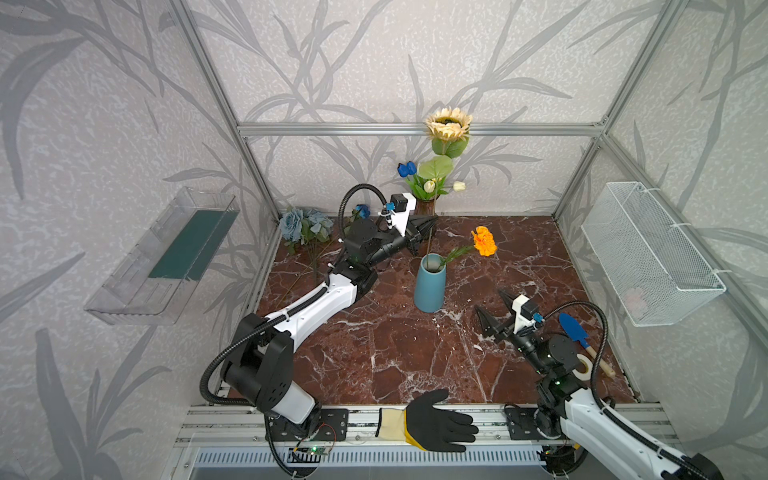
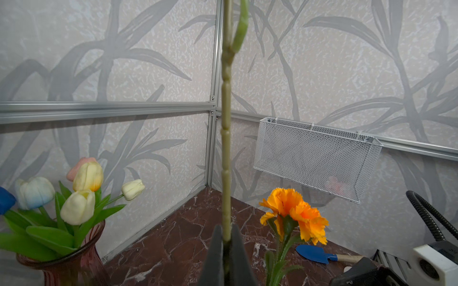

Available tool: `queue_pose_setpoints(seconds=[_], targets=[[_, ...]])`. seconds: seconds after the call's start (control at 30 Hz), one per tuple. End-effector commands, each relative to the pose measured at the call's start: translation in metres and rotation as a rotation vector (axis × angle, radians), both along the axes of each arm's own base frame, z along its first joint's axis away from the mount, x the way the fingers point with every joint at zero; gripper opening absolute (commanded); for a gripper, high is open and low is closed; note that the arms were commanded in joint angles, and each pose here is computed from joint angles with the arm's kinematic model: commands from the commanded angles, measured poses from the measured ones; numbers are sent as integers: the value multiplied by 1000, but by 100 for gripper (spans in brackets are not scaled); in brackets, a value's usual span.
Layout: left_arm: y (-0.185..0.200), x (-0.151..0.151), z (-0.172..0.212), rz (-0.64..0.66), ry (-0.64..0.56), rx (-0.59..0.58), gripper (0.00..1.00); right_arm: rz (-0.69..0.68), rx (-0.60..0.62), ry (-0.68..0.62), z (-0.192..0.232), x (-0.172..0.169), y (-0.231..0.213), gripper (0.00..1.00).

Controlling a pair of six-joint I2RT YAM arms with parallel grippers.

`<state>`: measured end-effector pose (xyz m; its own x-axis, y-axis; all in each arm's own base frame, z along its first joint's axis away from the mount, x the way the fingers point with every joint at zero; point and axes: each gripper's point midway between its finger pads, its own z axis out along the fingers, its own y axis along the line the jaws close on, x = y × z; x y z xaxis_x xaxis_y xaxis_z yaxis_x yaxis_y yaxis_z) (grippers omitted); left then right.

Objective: Arrange the flowers into the vase
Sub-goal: 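Lower the sunflower stem into the teal vase and open the left gripper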

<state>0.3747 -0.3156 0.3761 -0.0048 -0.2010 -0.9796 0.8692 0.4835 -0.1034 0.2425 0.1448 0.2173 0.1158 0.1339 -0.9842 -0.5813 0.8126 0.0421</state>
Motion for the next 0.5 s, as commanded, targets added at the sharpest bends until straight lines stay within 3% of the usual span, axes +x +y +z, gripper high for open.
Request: queue_pose_setpoints(seconds=[0.0,0.3,0.47], targets=[[-7,0,-31,-12,41,48,0,2,-8,-17,-1,-2,0,84],[-28,-13,-89,-22,53,232,2,0,-9,-8,-3,0,1,84],[-27,-12,-103,-11,76,250,8,0,-11,-4,-4,0,1,84]])
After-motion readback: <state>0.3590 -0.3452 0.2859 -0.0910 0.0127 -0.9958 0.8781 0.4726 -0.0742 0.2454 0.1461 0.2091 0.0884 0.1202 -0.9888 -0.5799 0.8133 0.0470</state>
